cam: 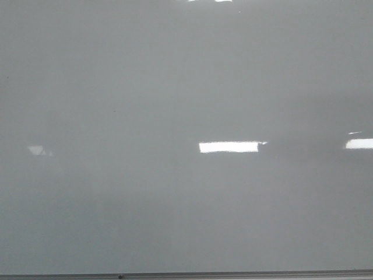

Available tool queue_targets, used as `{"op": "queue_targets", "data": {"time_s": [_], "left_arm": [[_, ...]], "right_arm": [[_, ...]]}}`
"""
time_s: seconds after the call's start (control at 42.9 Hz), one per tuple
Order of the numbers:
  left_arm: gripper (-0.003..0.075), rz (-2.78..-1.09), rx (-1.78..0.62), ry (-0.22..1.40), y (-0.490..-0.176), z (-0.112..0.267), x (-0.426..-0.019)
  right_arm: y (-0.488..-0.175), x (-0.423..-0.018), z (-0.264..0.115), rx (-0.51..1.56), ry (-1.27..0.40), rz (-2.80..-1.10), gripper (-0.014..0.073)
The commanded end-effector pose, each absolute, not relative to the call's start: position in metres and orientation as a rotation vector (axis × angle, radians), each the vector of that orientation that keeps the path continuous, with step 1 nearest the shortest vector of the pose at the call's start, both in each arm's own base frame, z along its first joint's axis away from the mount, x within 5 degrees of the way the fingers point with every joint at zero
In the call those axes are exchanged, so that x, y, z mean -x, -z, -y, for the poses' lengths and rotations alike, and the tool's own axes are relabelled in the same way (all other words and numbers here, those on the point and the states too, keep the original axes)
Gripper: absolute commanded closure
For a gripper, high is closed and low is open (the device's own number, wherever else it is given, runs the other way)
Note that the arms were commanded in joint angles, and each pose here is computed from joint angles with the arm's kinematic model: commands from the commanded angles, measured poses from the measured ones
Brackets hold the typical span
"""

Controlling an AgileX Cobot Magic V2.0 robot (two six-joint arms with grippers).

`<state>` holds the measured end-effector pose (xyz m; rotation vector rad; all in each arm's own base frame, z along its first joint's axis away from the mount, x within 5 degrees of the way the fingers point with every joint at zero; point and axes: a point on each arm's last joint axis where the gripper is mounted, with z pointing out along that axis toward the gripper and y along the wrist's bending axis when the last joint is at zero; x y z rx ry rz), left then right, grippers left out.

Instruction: Write number 7 on whiteboard

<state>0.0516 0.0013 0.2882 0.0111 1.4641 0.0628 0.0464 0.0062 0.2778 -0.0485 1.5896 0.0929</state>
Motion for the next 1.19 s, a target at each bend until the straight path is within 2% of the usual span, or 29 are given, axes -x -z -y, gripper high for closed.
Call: {"op": "queue_targets", "data": {"time_s": [0.0, 0.163, 0.35, 0.467, 0.513, 0.583, 0.677, 0.77, 0.863, 0.933, 1.167], "left_arm": [[0.0741, -1.483, -0.007, -0.054, -0.314, -0.002, -0.062], [0.0741, -1.554, -0.007, -0.052, -0.321, -0.002, -0.08], [0.0741, -1.578, -0.007, -0.051, -0.32, -0.002, -0.085], [0.0727, -1.578, -0.007, -0.051, -0.319, -0.002, -0.085], [0.0694, -1.578, -0.007, -0.051, -0.319, -0.002, -0.085], [0.0609, -1.578, -0.007, -0.051, -0.319, -0.002, -0.085], [0.0447, -1.578, -0.007, -0.051, -0.319, -0.002, -0.085], [0.0241, -1.578, -0.007, -0.051, -0.319, -0.002, -0.085], [0.0134, -1.578, -0.007, -0.051, -0.319, -0.002, -0.085], [0.0111, -1.578, -0.007, -0.051, -0.319, -0.002, -0.085], [0.0114, -1.578, -0.007, -0.051, -0.319, -0.002, -0.085]], "right_arm": [[-0.304, -0.056, -0.007, 0.042, -0.098, -1.583, 0.0655], [-0.316, -0.076, -0.007, 0.042, -0.098, -1.656, 0.0655], [-0.316, -0.086, -0.008, 0.041, -0.097, -1.694, 0.0655], [-0.316, -0.087, -0.008, 0.04, -0.097, -1.694, 0.0614], [-0.316, -0.087, -0.008, 0.04, -0.097, -1.692, 0.0571], [-0.316, -0.087, -0.008, 0.04, -0.097, -1.69, 0.0463], [-0.316, -0.087, -0.008, 0.04, -0.097, -1.69, 0.0281], [-0.316, -0.087, -0.008, 0.04, -0.097, -1.69, 0.009], [-0.316, -0.087, -0.008, 0.04, -0.097, -1.69, 0.001], [-0.316, -0.087, -0.008, 0.04, -0.097, -1.69, 0.0001], [-0.316, -0.087, -0.008, 0.04, -0.097, -1.689, 0.0001]]}}
